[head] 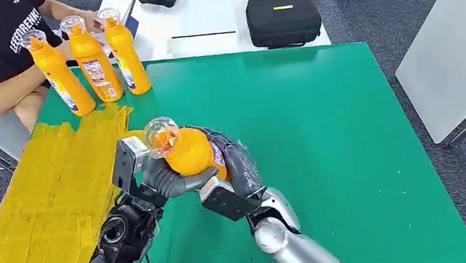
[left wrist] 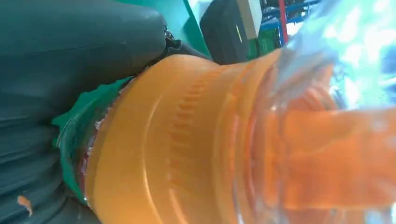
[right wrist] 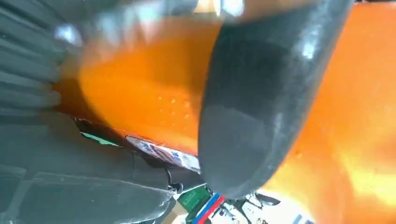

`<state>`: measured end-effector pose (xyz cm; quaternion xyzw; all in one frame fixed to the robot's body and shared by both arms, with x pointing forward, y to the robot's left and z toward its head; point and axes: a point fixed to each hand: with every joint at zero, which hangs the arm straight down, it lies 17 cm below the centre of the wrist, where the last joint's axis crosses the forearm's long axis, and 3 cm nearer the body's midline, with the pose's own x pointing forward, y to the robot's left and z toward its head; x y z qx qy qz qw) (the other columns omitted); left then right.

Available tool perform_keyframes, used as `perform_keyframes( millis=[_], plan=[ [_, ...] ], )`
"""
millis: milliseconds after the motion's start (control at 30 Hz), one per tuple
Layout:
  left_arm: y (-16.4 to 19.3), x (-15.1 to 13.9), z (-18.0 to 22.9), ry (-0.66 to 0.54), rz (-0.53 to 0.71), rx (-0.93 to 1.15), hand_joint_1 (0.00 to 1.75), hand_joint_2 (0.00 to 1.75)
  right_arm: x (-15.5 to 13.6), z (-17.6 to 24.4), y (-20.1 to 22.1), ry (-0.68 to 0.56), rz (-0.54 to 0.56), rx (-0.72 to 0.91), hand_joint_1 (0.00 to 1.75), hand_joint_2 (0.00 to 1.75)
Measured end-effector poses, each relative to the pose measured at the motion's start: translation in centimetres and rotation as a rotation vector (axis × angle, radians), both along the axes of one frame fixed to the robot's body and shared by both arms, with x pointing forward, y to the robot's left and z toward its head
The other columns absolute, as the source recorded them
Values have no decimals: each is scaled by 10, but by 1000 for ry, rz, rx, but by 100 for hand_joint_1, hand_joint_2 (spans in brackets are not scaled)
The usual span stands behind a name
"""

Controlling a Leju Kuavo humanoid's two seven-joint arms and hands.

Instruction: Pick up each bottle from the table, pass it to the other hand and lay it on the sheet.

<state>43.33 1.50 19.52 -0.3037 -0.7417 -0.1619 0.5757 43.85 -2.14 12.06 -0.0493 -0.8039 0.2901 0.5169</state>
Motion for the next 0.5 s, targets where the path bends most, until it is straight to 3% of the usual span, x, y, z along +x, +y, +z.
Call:
perform_keyframes(
  millis=[500],
  plan=[
    [27, 16, -5, 10, 103, -11, 175, 175, -22, 43, -27, -71, -29, 78, 0, 0]
  ],
)
